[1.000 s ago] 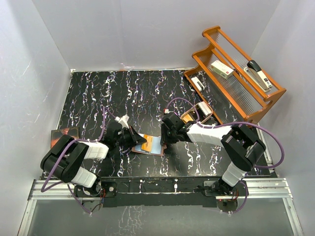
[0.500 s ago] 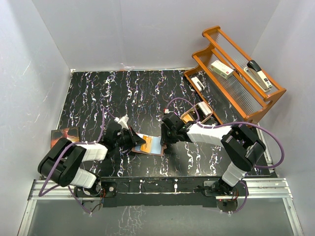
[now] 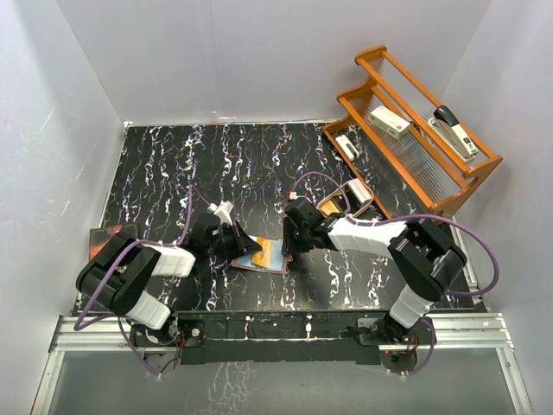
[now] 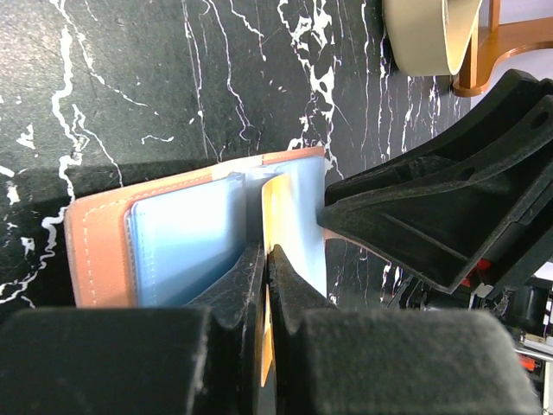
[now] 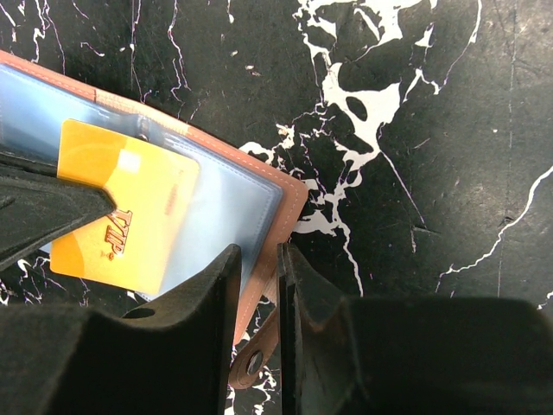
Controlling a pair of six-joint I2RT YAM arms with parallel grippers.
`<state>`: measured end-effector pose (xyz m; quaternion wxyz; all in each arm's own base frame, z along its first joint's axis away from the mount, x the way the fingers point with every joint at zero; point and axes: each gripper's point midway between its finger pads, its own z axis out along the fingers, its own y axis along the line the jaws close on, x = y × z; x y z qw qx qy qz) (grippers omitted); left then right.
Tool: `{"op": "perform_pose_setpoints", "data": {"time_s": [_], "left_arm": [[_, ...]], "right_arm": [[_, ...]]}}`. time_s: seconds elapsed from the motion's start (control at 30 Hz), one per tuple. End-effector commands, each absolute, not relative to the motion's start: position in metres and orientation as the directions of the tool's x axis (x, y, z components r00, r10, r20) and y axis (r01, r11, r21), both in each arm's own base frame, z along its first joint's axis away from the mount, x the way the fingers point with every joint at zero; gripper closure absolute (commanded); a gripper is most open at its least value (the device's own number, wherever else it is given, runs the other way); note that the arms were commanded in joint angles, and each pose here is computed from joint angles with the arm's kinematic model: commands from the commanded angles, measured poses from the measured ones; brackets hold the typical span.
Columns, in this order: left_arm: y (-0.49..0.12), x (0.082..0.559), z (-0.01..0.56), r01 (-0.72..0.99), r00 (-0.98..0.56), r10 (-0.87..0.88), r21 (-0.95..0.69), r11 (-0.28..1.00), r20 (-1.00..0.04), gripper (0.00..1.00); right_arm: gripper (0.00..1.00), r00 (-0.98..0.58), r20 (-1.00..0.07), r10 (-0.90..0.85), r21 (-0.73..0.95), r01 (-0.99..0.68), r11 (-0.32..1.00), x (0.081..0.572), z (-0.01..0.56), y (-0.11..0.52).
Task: Put the credit cards into the card holder
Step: Insert the credit card into the card holder.
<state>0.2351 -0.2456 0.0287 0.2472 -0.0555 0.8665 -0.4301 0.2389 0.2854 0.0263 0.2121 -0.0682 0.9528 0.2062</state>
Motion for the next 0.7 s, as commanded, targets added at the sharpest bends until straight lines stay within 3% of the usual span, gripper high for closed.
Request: {"op": "perform_pose_setpoints", "data": {"time_s": [0.0, 0.27, 0.5, 0.67], "left_arm": [[-0.245, 0.235, 0.022, 0.126, -0.865, -0.293, -0.741, 0.659, -0.408, 1.0], [-0.244, 0.231, 0.021, 0.091, -0.858, -0.324, -0.739, 0.667, -0.398, 1.0], [-0.232, 0.233, 0.028, 0.071, -0.846, -0.322, -0.689, 0.721, -0.425, 0.59], [-0.229, 0.235, 0.036, 0.089, -0.837, -0.309, -0.669, 0.738, -0.452, 0.58]], "right_arm": [[0.79, -0.9, -0.435, -0.03, 0.356, -0.203, 0.912, 0.238, 0.019, 0.284], [0.79, -0.892, -0.452, -0.009, 0.353, -0.188, 0.917, 0.241, 0.03, 0.281], [0.78, -0.891, -0.454, -0.003, 0.353, -0.183, 0.918, 0.24, 0.038, 0.279], [0.78, -0.891, -0.453, -0.001, 0.355, -0.181, 0.917, 0.238, 0.04, 0.277]]}}
